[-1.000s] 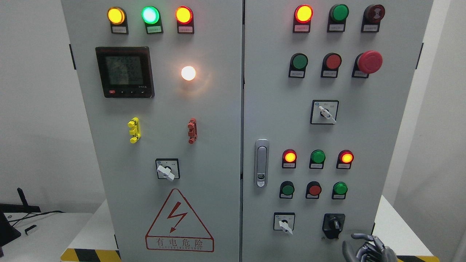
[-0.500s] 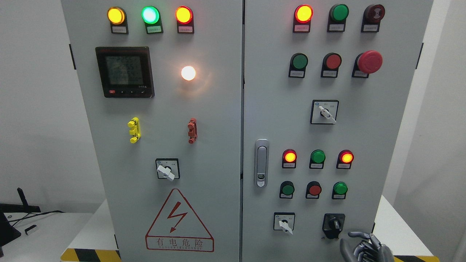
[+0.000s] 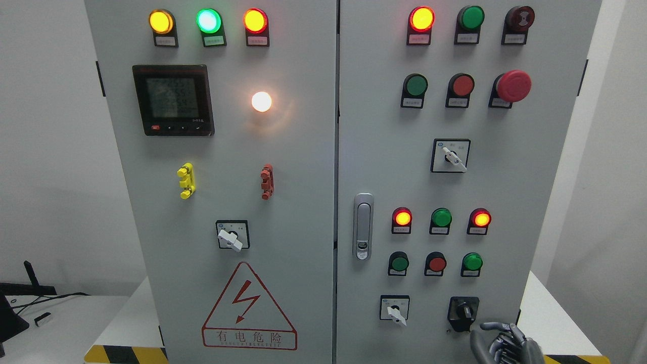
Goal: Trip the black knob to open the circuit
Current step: 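Close the right hand fingers around the black knob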
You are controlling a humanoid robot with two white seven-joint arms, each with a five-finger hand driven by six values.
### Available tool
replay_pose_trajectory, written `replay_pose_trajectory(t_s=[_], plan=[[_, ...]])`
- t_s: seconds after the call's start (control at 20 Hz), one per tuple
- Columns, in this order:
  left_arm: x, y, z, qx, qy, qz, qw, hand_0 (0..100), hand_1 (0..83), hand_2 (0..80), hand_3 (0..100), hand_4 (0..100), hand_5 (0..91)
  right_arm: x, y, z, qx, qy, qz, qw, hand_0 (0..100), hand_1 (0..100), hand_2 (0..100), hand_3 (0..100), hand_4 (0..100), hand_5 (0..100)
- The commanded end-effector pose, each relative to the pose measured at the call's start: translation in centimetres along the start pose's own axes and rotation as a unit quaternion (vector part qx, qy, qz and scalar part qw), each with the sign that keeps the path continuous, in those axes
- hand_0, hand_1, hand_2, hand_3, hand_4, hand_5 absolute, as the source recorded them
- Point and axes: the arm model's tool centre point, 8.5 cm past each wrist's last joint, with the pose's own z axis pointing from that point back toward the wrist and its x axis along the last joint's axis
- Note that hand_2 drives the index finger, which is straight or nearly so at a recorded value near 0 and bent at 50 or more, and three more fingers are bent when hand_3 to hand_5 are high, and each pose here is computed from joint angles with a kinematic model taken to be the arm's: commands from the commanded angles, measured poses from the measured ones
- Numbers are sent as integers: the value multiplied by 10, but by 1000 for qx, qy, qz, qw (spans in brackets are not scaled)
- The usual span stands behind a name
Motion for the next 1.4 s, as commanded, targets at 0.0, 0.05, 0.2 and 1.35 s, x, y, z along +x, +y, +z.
replay_pose_trajectory(t_s=[0.0,0.05,0.2,1.35], plan=[[0,0,0,0,0,2,1000,120,389,0,0,0,0,2,10,-2,4,-1,-14,1000,369,641,474,891,971,998],[0,0,0,0,0,2,1000,120,389,0,0,0,0,3,10,-2,4,-3,-14,1000,370,641,474,892,971,998],[0,1,0,1,0,2,1000,120,389,0,0,0,0,4,11,-3,7,-4,-14,1000,372,640,474,891,972,998],[0,0,0,0,0,2,1000,120,389,0,0,0,0,8,18,-4,17,-8,-15,1000,358,645,503,914,984,999]])
